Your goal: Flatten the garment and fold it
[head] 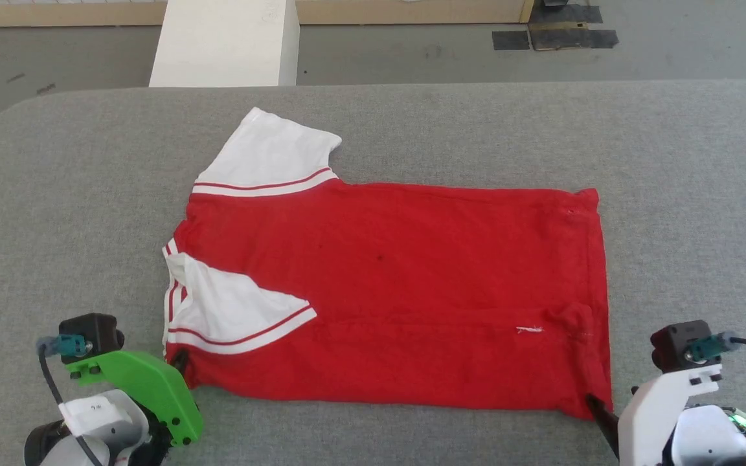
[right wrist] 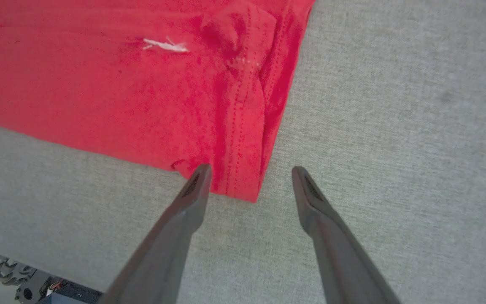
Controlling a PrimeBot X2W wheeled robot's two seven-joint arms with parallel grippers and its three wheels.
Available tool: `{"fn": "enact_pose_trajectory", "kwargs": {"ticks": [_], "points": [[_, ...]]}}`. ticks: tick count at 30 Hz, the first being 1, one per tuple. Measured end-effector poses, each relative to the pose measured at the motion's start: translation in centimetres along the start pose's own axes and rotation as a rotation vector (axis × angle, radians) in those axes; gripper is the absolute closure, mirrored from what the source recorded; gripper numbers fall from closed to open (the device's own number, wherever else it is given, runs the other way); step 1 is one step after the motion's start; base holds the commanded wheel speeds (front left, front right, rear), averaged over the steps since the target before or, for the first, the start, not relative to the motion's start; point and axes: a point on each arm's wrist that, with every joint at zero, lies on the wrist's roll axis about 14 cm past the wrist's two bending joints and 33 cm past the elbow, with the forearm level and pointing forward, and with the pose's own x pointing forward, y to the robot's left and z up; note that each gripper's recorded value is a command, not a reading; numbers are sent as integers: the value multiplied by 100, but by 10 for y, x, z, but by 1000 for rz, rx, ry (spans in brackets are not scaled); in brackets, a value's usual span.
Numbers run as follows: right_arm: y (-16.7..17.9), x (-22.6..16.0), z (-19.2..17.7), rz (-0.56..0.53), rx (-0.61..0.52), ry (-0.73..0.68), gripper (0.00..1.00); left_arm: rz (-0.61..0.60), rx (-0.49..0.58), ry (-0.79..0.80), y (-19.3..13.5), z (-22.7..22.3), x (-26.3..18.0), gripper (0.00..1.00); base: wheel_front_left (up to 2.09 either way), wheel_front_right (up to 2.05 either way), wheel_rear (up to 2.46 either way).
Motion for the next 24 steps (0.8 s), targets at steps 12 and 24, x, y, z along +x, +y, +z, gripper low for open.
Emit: {"fn": "enact_pose_trajectory", "kwargs": {"ticks": [12, 24], "points": [[7, 40, -8, -15, -58, 82, 11, 12, -33, -1, 2, -7, -10, 100, 0, 0, 0], [-12, 18, 16, -5, -21, 10, 100, 5, -67, -28, 5, 3, -25, 100, 0, 0, 0]]}}
